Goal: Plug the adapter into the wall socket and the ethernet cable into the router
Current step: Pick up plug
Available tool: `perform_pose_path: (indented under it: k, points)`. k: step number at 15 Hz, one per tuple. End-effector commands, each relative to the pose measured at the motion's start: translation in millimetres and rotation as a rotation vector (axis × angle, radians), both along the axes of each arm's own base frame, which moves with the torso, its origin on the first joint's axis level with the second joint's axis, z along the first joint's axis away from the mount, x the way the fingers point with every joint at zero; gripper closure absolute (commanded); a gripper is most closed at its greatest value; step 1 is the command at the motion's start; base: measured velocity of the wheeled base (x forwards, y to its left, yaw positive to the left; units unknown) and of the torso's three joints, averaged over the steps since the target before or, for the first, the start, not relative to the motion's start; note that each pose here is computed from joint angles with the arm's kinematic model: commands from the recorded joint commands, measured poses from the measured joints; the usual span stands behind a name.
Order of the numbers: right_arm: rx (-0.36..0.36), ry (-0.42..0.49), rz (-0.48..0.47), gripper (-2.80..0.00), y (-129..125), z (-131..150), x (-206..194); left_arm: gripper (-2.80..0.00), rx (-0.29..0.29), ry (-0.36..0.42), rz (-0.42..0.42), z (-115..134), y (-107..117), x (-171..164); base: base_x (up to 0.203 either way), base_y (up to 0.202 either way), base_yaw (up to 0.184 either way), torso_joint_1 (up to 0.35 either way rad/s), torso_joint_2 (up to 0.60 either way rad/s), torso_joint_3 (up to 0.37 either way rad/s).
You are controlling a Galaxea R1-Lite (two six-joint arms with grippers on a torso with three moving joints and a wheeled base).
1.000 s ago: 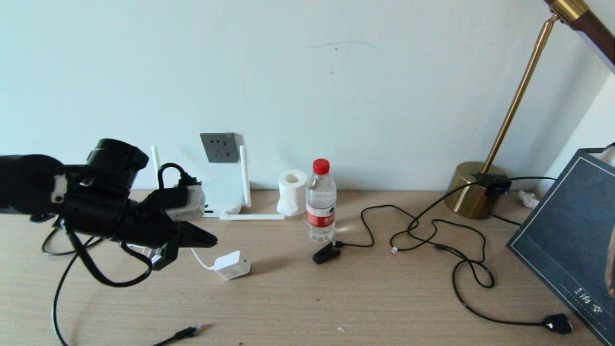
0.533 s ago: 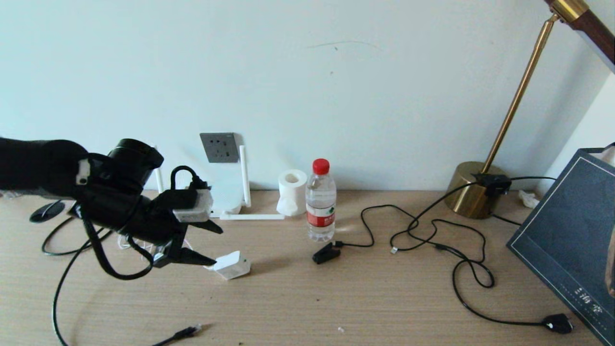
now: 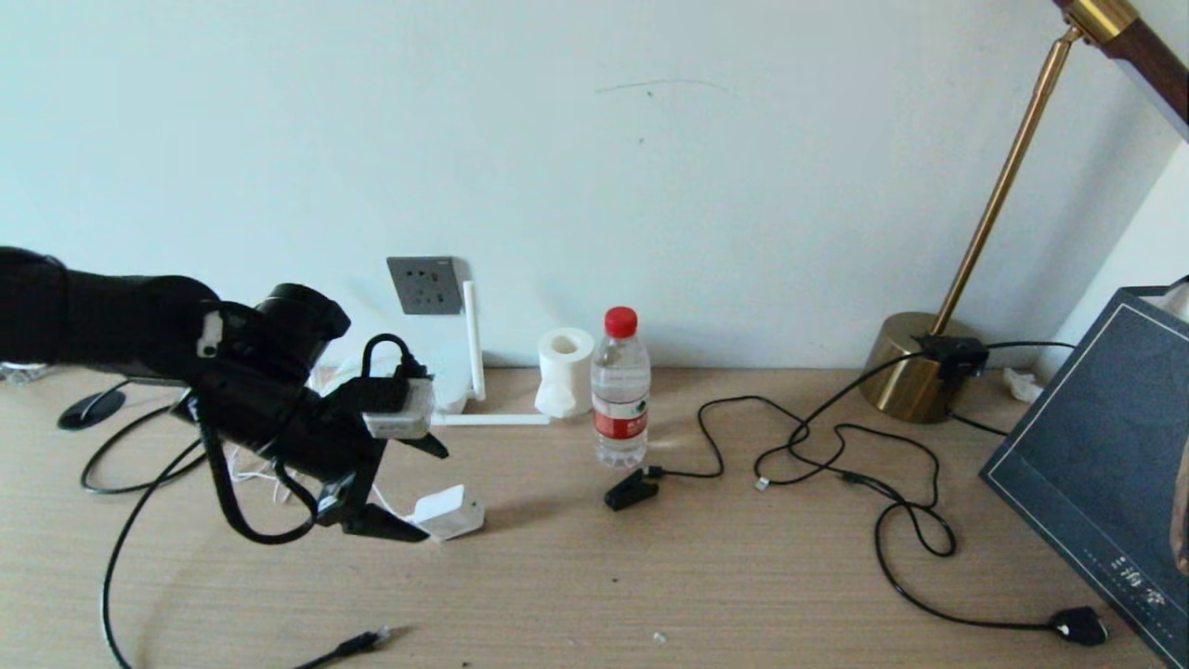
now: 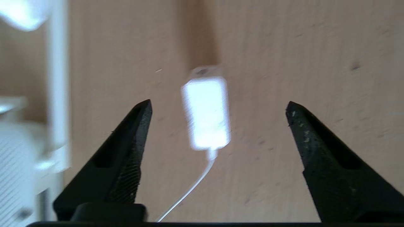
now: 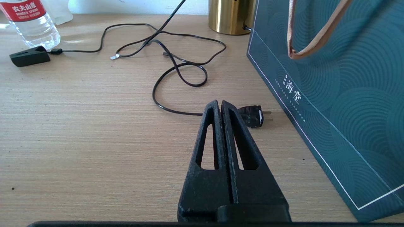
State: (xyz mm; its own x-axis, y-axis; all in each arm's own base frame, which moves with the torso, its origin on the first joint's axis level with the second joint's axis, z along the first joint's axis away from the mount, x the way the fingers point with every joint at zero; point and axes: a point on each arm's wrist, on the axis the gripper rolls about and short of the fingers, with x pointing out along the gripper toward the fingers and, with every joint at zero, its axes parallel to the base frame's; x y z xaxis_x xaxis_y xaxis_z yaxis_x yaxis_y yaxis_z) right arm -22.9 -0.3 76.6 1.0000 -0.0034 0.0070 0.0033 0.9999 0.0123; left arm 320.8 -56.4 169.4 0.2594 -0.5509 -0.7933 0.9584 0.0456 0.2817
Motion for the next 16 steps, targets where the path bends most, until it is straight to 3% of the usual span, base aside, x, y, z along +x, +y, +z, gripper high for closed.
perform_pose_path:
  k: [1,6,16]
  points:
    - [0.000,-0.001,0.000,0.00,0,0,0,-2.80,0.020,0.046,-0.005,-2,-11,-2,0.000,0.000,0.000,0.000,0.00,0.000]
    - [0.000,0.000,0.000,0.00,0,0,0,-2.80,0.094,0.090,0.038,-7,-20,6,0.000,0.000,0.000,0.000,0.00,0.000]
    - [0.000,-0.001,0.000,0.00,0,0,0,-2.80,0.127,0.106,0.056,-24,-31,30,0.000,0.000,0.000,0.000,0.00,0.000]
